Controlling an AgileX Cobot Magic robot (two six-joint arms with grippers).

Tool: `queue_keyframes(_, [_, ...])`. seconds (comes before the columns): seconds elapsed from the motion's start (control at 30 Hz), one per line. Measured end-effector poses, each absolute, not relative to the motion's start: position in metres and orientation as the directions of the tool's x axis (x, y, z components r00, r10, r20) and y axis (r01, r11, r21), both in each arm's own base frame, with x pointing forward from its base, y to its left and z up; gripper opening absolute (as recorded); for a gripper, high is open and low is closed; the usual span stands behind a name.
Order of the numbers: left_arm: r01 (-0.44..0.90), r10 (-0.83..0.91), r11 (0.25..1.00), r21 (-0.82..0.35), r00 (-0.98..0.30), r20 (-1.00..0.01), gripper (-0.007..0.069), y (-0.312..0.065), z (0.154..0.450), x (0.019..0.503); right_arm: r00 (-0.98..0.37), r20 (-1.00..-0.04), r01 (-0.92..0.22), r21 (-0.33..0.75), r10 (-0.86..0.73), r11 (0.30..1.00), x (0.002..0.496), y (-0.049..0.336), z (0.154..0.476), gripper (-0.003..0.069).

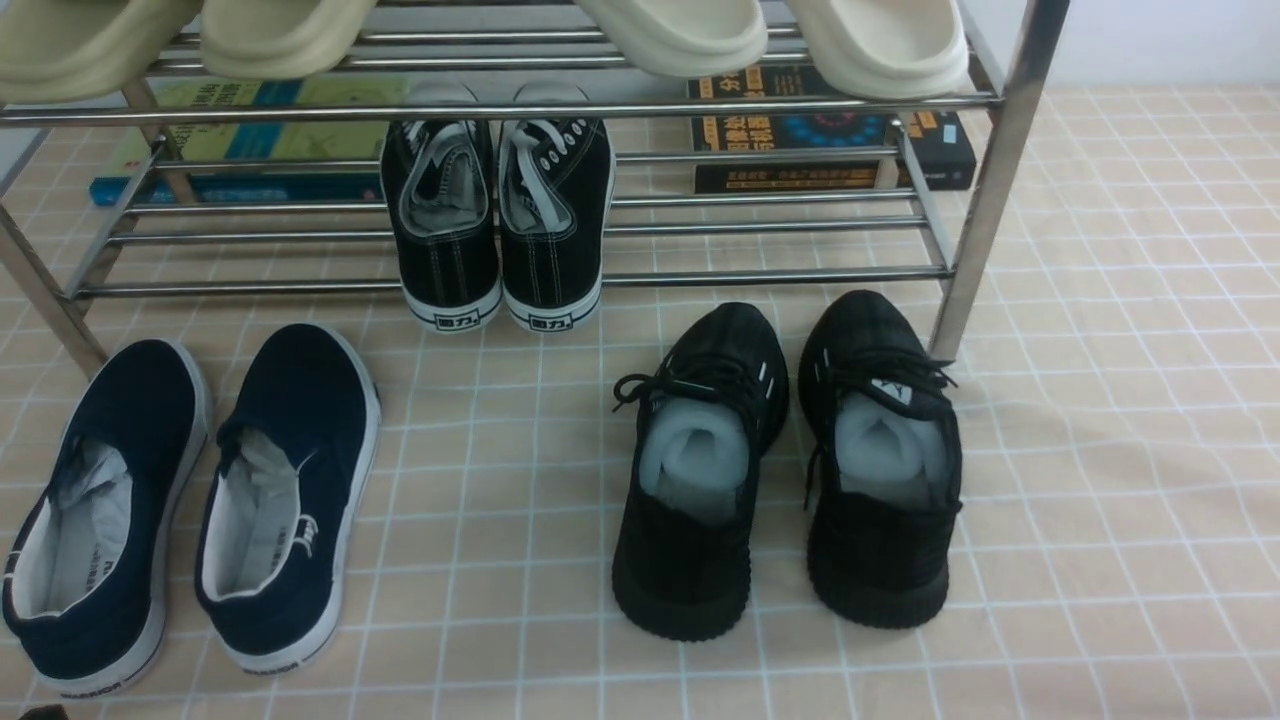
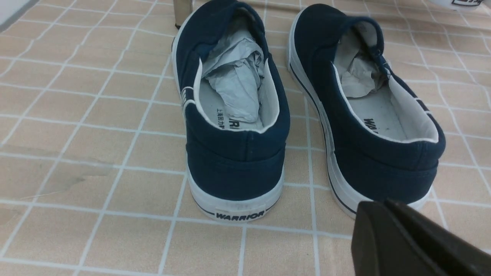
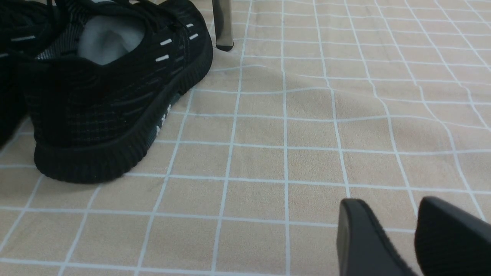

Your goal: Take the shoes off the shelf from the light coffee tablecloth by hand.

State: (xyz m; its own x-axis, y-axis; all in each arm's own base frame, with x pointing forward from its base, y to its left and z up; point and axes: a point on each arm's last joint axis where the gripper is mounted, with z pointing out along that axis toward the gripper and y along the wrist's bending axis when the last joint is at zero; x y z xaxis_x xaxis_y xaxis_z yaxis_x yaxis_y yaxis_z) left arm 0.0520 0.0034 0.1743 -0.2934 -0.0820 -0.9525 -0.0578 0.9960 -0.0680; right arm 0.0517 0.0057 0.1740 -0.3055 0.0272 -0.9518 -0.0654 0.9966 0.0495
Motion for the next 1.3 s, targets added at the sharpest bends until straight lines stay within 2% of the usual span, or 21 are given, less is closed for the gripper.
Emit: queue_keyframes(1.3, [-0.058, -0.079, 0.996, -0.065, -0.293, -0.953, 0.0054, 0.0035, 0.1743, 0.0520, -0.305, -0.952, -0.065, 0.050, 0.027, 0.997, 0.0517, 0.0057, 0.1740, 0.0239])
